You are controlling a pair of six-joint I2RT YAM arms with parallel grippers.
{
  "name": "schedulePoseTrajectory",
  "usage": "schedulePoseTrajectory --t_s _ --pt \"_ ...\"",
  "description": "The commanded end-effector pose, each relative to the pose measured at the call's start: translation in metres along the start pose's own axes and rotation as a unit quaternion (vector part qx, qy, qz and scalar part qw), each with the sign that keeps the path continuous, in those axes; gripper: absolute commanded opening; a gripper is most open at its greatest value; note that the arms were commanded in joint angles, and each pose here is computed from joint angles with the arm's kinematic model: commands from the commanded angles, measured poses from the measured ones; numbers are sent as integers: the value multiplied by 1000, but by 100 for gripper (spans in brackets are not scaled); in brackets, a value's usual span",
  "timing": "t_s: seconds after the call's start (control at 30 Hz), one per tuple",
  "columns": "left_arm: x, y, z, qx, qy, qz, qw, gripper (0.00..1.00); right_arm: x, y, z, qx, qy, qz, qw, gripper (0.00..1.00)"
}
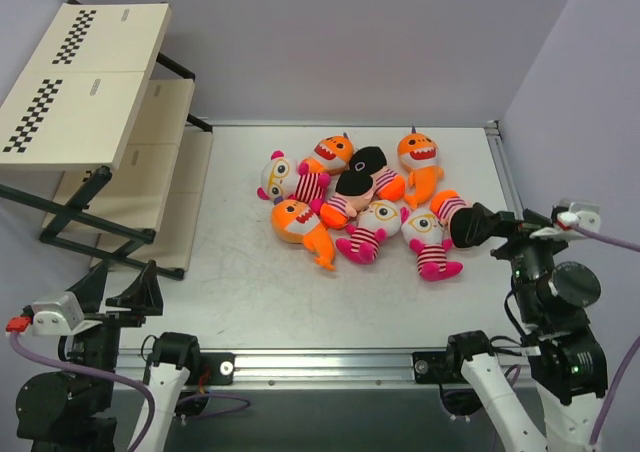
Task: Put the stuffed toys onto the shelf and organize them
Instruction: Grab a stuffed toy with the right arm
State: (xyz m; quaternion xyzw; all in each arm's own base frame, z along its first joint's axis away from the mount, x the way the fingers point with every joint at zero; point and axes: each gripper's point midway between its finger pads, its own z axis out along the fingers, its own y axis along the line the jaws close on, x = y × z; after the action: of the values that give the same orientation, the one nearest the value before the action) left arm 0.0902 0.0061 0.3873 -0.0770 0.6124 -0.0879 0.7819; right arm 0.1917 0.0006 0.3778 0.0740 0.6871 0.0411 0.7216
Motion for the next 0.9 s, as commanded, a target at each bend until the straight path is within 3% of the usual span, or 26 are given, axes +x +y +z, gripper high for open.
schedulePoseTrajectory --t_s 0.0,0.23,0.33,0.6,0.77,0.87 --pt "1 -11 15 10 36 -17 999 94 -2 28 24 -50 13 46 998 100" --pt "18 -35 32 50 119 -50 990 94 85 59 75 -65 190 105 974 100" --pt "26 -53 35 87 155 -71 981 94 118 68 83 -67 235 143 959 100" --pt "69 -75 44 128 270 -98 949 94 183 60 95 -16 301 173 938 100" --pt "105 -88 58 150 347 -119 918 94 212 66 101 -25 324 182 928 100" --pt "117 -97 71 162 359 -141 908 94 225 68 104 -16 331 189 924 99"
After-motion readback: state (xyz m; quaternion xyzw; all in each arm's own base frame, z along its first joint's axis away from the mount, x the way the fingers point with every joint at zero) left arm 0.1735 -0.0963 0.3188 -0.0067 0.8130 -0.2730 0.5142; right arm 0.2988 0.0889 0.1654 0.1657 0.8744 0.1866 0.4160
